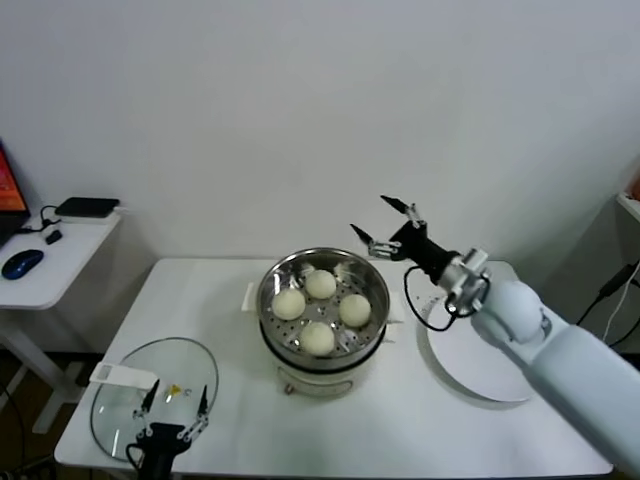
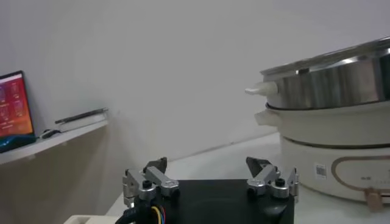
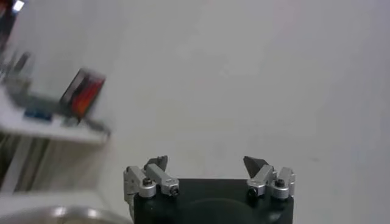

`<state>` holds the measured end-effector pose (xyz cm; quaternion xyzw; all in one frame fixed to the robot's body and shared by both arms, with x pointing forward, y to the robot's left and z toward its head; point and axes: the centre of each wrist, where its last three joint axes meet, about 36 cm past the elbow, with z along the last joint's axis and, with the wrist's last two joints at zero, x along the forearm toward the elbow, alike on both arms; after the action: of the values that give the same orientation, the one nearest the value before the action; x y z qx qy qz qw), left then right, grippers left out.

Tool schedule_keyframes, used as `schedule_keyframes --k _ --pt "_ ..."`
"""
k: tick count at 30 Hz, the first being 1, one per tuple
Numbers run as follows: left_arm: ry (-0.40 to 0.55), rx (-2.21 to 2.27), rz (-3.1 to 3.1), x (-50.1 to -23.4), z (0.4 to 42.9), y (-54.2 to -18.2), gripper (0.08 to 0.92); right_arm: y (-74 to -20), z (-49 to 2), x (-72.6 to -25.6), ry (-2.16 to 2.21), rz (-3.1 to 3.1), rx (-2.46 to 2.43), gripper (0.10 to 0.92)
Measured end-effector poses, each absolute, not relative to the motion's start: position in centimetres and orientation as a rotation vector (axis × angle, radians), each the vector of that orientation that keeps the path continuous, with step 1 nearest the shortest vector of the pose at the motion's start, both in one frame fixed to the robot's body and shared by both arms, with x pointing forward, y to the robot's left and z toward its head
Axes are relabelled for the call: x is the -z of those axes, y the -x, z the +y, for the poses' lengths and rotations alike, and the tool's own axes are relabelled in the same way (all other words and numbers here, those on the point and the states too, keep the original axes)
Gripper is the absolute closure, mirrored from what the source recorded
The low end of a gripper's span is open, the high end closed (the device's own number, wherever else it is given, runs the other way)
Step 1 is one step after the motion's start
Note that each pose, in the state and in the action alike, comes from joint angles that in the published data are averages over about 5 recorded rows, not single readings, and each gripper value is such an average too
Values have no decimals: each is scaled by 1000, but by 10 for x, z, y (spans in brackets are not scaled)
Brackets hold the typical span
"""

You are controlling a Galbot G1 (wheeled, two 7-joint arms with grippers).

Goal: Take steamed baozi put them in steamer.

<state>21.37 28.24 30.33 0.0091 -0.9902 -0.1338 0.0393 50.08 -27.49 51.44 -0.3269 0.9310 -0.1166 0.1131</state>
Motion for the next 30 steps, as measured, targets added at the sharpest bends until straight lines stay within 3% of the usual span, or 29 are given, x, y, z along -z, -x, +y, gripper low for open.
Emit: schedule_keyframes --k 14,20,30 --pt "-28 420 -3024 -300 284 -203 177 -330 -296 -359 483 2930 -181 200" --pt "-29 423 -3031 -302 284 -204 177 -280 -293 -336 343 2979 -256 200" --pt "-30 420 -3035 -305 283 -205 177 -248 -292 -326 218 2991 -264 200"
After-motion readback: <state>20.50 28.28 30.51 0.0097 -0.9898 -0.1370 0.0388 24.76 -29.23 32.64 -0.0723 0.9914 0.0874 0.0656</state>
